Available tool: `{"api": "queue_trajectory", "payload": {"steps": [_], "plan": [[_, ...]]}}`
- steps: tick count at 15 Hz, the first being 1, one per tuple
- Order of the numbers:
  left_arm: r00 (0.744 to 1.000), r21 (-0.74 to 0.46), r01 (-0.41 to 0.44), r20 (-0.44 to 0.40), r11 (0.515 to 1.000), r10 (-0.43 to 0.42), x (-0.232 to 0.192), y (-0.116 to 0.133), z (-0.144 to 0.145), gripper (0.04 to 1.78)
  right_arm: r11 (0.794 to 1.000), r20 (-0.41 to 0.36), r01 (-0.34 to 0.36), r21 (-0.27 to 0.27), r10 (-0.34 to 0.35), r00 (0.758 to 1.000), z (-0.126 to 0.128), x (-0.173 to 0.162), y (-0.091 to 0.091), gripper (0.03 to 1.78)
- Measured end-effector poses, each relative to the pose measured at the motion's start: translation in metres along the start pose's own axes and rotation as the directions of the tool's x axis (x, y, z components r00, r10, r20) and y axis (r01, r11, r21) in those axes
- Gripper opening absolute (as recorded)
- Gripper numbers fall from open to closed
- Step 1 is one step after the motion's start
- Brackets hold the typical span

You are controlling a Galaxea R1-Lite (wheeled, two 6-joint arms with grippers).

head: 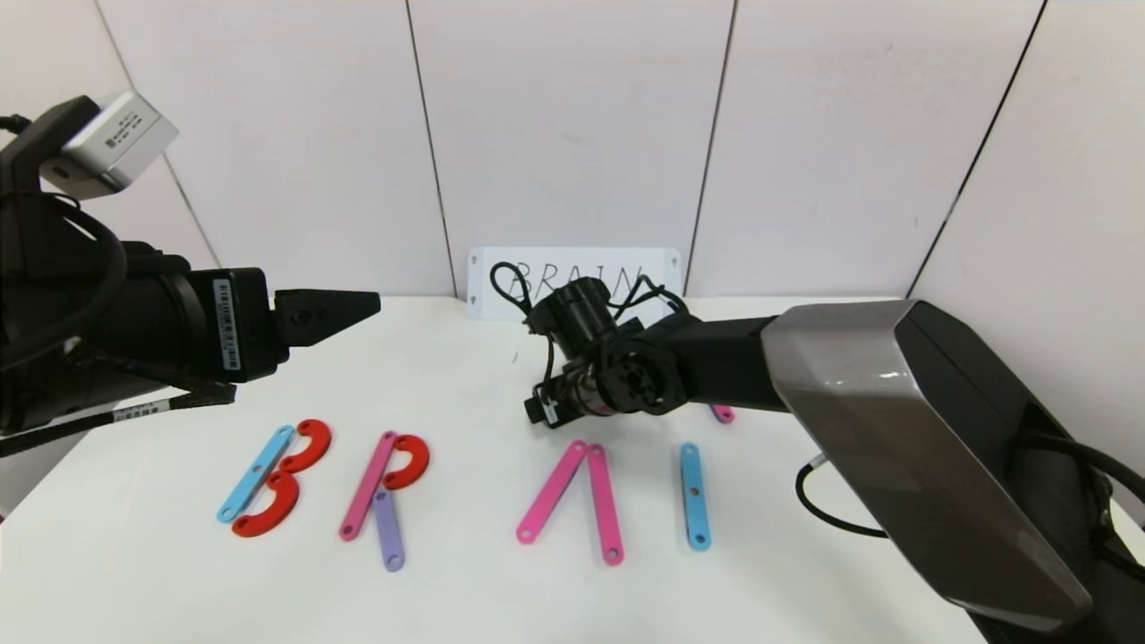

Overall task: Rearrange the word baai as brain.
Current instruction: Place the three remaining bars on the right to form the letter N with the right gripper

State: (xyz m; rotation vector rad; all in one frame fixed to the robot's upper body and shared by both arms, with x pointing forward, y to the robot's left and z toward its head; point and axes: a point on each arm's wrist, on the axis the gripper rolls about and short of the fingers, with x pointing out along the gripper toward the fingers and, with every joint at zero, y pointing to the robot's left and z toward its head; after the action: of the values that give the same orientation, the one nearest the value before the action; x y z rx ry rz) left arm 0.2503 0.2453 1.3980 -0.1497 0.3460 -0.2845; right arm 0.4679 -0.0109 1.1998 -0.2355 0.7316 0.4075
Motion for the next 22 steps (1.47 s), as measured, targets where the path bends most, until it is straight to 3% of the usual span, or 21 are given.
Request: {"api": "queue_trajectory", "payload": {"steps": [12,18,22], "plan": [[1.0,0.005,0.0,0.001,1.0,0.0,0.0,0.0,0.0,1.73,0.999,-0.004,0.032,0.026,-0.032,0.999,-0.002,0.01,-0.013,1.74],[1.0,0.005,0.001,0.001,1.0,-0.001,-0.001,0.0,-0.001,1.73,0.995,-0.006,0.081,0.061,-0.081,0.997,0.002,0.012,-0.037,1.74],[1.0,0.005,0.002,-0.001,1.0,-0.001,0.0,0.0,-0.001,1.73,0.994,-0.003,0.083,0.065,-0.083,0.997,0.003,0.01,-0.039,1.74]]}}
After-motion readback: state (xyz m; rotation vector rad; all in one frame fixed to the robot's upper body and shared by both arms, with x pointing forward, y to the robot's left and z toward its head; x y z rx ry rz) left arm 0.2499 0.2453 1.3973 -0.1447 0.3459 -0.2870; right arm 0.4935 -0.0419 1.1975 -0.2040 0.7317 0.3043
